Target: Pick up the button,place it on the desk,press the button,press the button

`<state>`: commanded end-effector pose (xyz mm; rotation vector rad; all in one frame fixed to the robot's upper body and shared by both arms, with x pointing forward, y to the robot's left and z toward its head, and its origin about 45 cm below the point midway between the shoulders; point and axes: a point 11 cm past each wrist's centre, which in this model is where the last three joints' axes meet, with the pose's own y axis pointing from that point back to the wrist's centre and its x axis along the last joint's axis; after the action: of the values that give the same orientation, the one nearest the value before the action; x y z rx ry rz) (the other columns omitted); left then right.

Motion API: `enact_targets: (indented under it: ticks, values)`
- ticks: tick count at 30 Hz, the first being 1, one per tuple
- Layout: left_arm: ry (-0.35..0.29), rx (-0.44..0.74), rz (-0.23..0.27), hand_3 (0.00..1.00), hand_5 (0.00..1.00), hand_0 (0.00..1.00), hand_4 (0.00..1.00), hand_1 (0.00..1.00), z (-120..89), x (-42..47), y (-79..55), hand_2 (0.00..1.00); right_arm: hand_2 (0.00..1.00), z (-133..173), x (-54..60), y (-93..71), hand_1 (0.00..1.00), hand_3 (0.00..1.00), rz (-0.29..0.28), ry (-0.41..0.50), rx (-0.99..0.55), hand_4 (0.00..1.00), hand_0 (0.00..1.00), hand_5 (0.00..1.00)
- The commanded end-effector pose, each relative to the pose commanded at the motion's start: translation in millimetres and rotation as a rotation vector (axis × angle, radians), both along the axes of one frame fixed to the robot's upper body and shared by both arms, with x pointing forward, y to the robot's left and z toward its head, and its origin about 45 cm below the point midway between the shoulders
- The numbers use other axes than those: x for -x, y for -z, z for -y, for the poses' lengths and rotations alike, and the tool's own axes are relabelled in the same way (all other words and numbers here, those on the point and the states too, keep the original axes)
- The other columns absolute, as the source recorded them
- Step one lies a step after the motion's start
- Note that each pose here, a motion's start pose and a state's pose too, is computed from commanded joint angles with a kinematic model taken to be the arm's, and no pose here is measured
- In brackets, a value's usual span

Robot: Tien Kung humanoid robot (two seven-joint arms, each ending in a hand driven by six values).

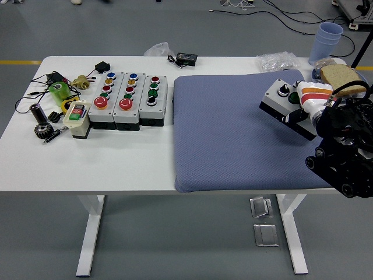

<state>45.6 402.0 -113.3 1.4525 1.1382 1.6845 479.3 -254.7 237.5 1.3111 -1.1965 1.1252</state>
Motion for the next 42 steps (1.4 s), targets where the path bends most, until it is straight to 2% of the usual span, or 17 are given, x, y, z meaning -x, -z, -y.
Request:
enact_targets:
  ticks: [2,3,8,12,14,20,21,26,27,32,33,38,39,42]
  values:
    - [0.001,0.0,0.0,0.413,0.479,0.535,0.259,0.421,0.1,-0.1,0.0,0.421,0.281,-15.9,4.8,-5.3,0.032,0.399,0.005,-0.115,-0.001,0.823,0.142,0.256]
    - [0.0,0.001,0.001,0.414,0.48,0.534,0.258,0.421,0.2,-0.2,0.1,0.421,0.285,-25.2,7.9,-8.7,0.014,0.407,0.011,-0.18,0.009,0.786,0.115,0.216]
    - [-0.001,0.001,0.004,0.414,0.48,0.534,0.258,0.421,0.4,-0.9,0.0,0.421,0.285,-66.6,22.3,-22.2,0.014,0.407,0.043,-0.421,0.031,0.786,0.115,0.216]
    - [-0.004,-0.001,0.008,0.412,0.479,0.535,0.261,0.421,0.4,-2.7,-0.2,0.421,0.286,-93.6,35.0,-21.6,0.007,0.428,0.017,-0.569,0.1,0.767,0.103,0.193]
    - [-0.008,-0.001,0.01,0.412,0.479,0.535,0.261,0.421,0.3,-2.7,-0.2,0.421,0.286,-100.9,39.7,-16.4,0.007,0.428,-0.009,-0.608,0.128,0.767,0.103,0.193]
    - [-0.014,-0.004,0.013,0.413,0.48,0.535,0.258,0.421,0.1,-2.6,-0.3,0.417,0.294,-109.3,44.4,5.5,0.014,0.437,-0.089,-0.648,0.174,0.757,0.108,0.174]
    - [-0.014,-0.004,0.013,0.412,0.478,0.535,0.26,0.421,0.1,-2.6,-0.3,0.416,0.314,-109.7,44.5,8.4,0.042,0.451,-0.096,-0.65,0.178,0.759,0.142,0.18]
    - [-0.015,-0.004,0.013,0.412,0.478,0.535,0.26,0.421,0.1,-2.2,-0.3,0.416,0.314,-107.1,42.3,20.6,0.042,0.451,-0.125,-0.63,0.203,0.759,0.142,0.18]
    - [-0.015,-0.004,0.013,0.411,0.478,0.535,0.26,0.421,0.1,-2.4,-0.3,0.416,0.38,-105.9,41.7,22.1,0.137,0.495,-0.13,-0.621,0.208,0.762,0.233,0.182]
    - [-0.017,-0.004,0.012,0.411,0.478,0.535,0.26,0.421,0.2,-1.8,-0.2,0.416,0.38,-98.1,37.4,24.4,0.137,0.495,-0.14,-0.577,0.211,0.762,0.233,0.182]
    - [-0.017,-0.004,0.012,0.411,0.476,0.536,0.259,0.42,0.2,-1.7,-0.2,0.416,0.485,-97.7,37.2,24.4,0.292,0.606,-0.14,-0.575,0.212,0.807,0.411,0.209]
    - [-0.016,-0.004,0.007,0.411,0.476,0.536,0.259,0.42,-0.1,-0.3,-0.1,0.416,0.485,-93.3,35.3,27.4,0.292,0.606,-0.154,-0.565,0.251,0.807,0.411,0.209]
    - [-0.015,-0.004,0.006,0.412,0.476,0.535,0.259,0.42,-0.1,0.4,-0.1,0.415,0.591,-92.4,35.3,28.0,0.475,0.759,-0.158,-0.563,0.255,0.873,0.599,0.227]
    - [-0.015,-0.005,0.004,0.412,0.476,0.535,0.259,0.42,-0.3,1.3,0.0,0.415,0.591,-91.0,35.3,28.7,0.475,0.759,-0.165,-0.558,0.262,0.873,0.599,0.227]
